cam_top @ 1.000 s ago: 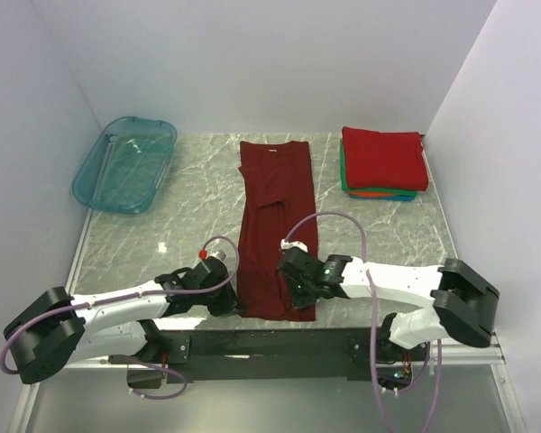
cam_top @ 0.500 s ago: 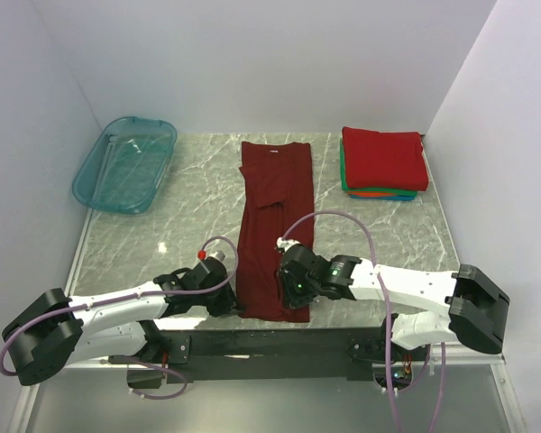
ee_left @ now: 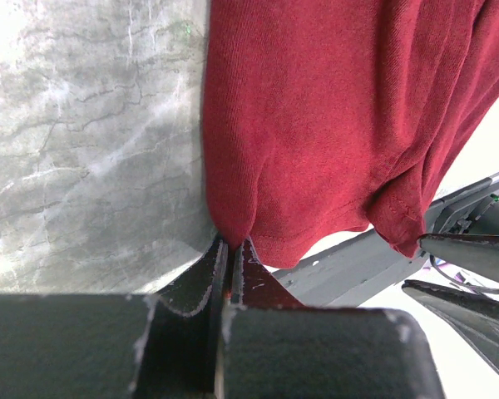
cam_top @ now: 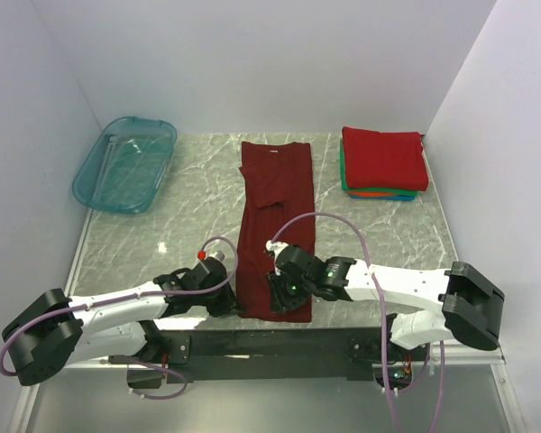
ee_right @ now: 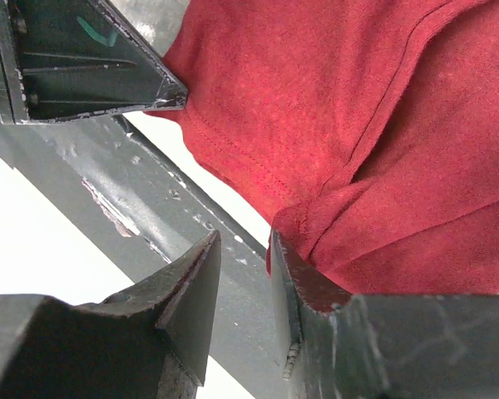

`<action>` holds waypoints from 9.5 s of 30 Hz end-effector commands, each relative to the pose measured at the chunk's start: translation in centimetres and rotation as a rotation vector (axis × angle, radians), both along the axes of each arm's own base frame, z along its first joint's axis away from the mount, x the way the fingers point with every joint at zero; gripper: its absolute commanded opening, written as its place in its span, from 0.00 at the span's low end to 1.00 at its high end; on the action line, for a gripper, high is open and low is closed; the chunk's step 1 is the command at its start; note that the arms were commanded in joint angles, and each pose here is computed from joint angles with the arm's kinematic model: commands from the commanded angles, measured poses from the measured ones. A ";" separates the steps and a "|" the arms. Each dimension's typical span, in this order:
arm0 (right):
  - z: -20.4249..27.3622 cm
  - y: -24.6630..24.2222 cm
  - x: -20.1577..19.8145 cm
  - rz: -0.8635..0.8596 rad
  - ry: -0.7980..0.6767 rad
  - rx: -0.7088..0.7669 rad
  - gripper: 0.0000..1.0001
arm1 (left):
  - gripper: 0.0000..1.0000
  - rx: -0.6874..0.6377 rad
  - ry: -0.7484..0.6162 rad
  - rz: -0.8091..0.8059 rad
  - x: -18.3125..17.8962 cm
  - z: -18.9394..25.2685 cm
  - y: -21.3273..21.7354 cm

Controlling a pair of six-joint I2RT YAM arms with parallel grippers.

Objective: Fold and stack the t-shirts
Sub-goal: Fold the tshirt

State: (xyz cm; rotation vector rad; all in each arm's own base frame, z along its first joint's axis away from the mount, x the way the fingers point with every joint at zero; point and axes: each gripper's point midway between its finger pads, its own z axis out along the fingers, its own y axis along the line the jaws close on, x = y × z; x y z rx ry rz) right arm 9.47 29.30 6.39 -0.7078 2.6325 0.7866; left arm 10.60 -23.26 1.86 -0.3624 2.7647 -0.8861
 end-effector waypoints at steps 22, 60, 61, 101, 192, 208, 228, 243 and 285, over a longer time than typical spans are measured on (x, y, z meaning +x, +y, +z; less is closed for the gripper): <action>-2.3 -7.8 -0.3 -0.342 0.009 -0.155 0.47 | 0.00 0.024 0.018 0.000 -0.7 -0.9 0.8; -5.3 -11.3 -4.1 -0.405 0.159 -0.199 0.24 | 0.00 0.011 0.049 0.018 -1.9 -1.3 1.9; -4.9 -10.9 -3.9 -0.392 0.149 -0.188 0.24 | 0.00 0.006 0.052 0.017 -2.0 -1.3 1.9; -1.6 -2.3 -0.4 0.124 -0.235 -0.330 0.00 | 0.00 -0.003 0.047 0.025 -2.4 -1.5 2.3; -4.4 -10.8 -5.4 -0.183 0.014 -0.293 0.14 | 0.00 0.023 0.082 0.058 -3.0 -2.2 3.3; -1.0 -10.8 -2.7 -0.399 -0.055 -0.172 0.57 | 0.00 0.023 0.077 0.039 -2.9 -1.8 3.0; -5.7 -11.7 -5.5 -0.482 0.152 -0.214 0.00 | 0.00 0.022 0.064 0.070 -3.0 -1.7 3.7; -0.5 -9.7 -2.4 -0.471 0.016 -0.078 0.00 | 0.00 -0.106 -0.055 0.007 -0.9 3.7 0.5; 8.6 -12.0 24.4 -0.723 -0.321 -0.084 0.00 | 0.00 0.049 -0.421 0.045 27.8 12.1 -2.6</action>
